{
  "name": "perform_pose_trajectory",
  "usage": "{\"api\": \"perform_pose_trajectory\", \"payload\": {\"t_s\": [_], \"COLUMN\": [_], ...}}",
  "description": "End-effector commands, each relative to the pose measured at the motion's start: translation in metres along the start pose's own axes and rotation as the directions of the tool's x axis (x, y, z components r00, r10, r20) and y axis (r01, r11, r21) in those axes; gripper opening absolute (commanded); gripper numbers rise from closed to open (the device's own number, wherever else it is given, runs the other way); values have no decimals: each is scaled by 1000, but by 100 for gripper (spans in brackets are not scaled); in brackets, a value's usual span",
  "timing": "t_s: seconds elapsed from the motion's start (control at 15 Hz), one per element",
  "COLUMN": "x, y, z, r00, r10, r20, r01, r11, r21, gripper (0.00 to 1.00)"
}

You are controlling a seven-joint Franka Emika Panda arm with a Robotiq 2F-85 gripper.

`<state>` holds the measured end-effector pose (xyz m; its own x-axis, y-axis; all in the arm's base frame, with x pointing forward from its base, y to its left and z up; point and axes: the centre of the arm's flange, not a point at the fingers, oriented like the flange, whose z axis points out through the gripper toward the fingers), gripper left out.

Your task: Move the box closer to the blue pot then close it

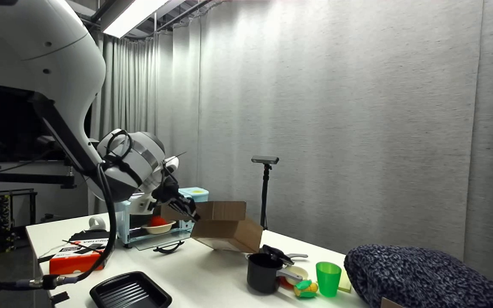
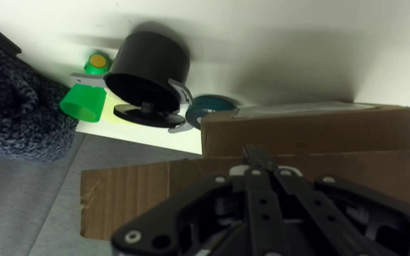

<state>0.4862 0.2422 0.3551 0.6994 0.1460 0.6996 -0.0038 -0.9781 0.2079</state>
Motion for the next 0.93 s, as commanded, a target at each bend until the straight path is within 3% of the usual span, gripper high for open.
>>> {"api": "perform_pose_trajectory", "payload": {"t_s": [0.0,0.53,0.87], "x": [24,44,47], "y": [0,4,7], "z": [-17,-41,-25], "r00": [995,988,993], "r10": [30,40,43], "r20": [-93,-150,-114], "r01": [-29,-35,-41], "r11": [999,999,999], "r21": [16,33,13], "gripper": [0,0,0]}}
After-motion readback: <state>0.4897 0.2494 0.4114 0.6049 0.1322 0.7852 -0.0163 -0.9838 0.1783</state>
